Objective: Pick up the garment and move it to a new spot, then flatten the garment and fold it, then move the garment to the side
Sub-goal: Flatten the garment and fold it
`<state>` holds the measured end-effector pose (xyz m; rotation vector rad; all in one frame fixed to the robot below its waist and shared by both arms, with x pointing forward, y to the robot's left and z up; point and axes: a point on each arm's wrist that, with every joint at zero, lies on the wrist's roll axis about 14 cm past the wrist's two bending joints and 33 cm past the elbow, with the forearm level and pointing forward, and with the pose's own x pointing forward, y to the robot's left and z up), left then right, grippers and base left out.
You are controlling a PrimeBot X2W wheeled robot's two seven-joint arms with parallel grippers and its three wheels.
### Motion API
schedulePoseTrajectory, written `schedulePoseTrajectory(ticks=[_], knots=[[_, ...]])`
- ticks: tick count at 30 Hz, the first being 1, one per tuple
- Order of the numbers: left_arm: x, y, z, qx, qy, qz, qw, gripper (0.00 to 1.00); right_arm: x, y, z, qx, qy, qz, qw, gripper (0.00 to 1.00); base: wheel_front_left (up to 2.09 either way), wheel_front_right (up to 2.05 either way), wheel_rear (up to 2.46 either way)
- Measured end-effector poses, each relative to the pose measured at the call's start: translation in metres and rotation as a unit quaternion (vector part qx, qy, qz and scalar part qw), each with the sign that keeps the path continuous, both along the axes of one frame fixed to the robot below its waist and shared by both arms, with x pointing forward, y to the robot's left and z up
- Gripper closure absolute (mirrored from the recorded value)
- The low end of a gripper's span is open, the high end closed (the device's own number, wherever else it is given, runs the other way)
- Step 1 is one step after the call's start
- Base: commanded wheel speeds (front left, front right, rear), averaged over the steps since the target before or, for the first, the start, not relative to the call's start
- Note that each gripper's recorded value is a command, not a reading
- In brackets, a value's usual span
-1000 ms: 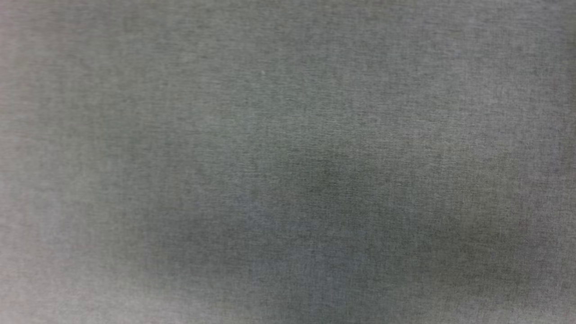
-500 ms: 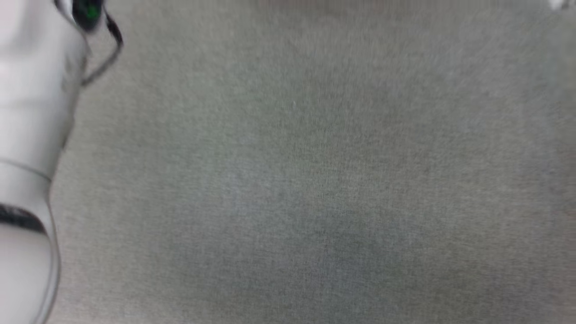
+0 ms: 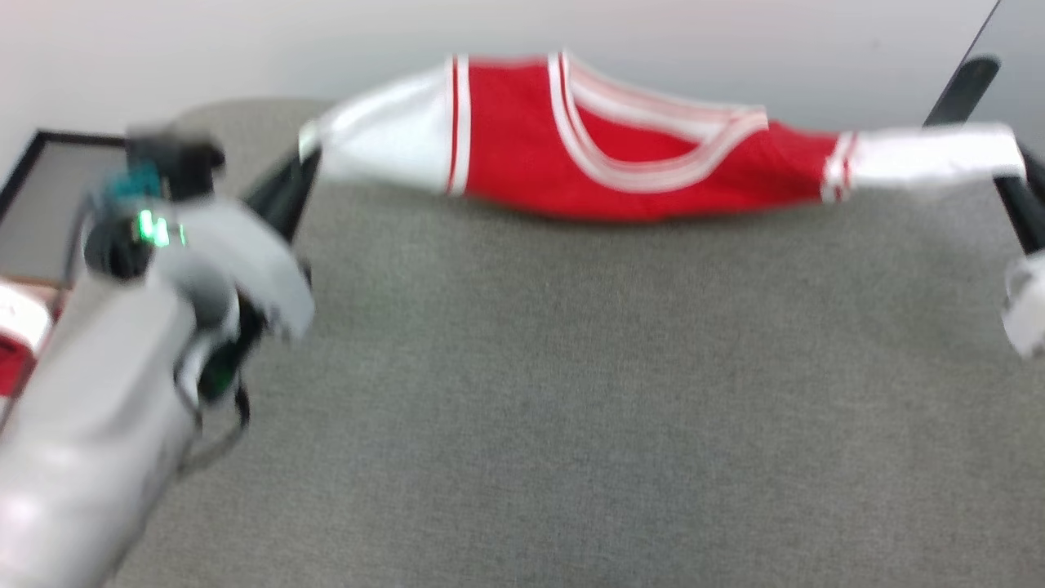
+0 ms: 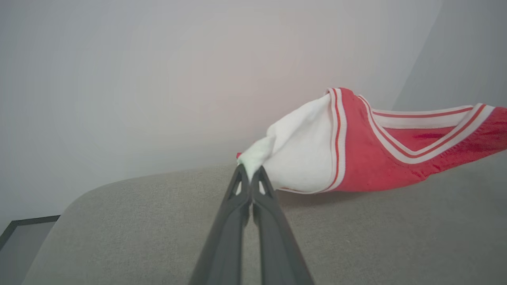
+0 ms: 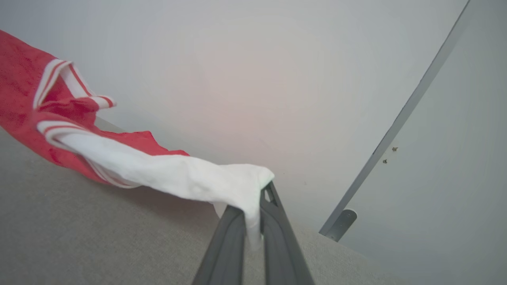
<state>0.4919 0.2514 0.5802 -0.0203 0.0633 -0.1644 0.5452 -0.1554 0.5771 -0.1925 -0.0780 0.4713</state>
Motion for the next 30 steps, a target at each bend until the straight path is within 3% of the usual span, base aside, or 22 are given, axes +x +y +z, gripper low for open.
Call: schedulePoseTrajectory(ticks=[7,14,21,30], knots=[[-0.092,-0.015,-0.054,-0.028,0.061,0.004,0.998,1.0,-0.053,-0.029,-0.025,-0.003,0.029,-0.022,0.999,1.0,0.0,0.0,0.0],[-0.153,-0.033,-0.086,-0.05,0.104,0.006,0.993,1.0,-0.091,-0.037,-0.067,-0.009,0.08,-0.032,0.996,1.0,0.0,0.0,0.0],[-0.181,-0.032,-0.117,-0.062,0.146,0.029,0.987,1.0,-0.124,-0.042,-0.105,-0.009,0.141,-0.048,0.989,1.0,0.0,0.0,0.0],[-0.186,-0.027,-0.137,-0.085,0.167,0.055,0.981,1.0,-0.147,-0.047,-0.129,-0.023,0.199,-0.065,0.978,1.0,0.0,0.0,0.0]])
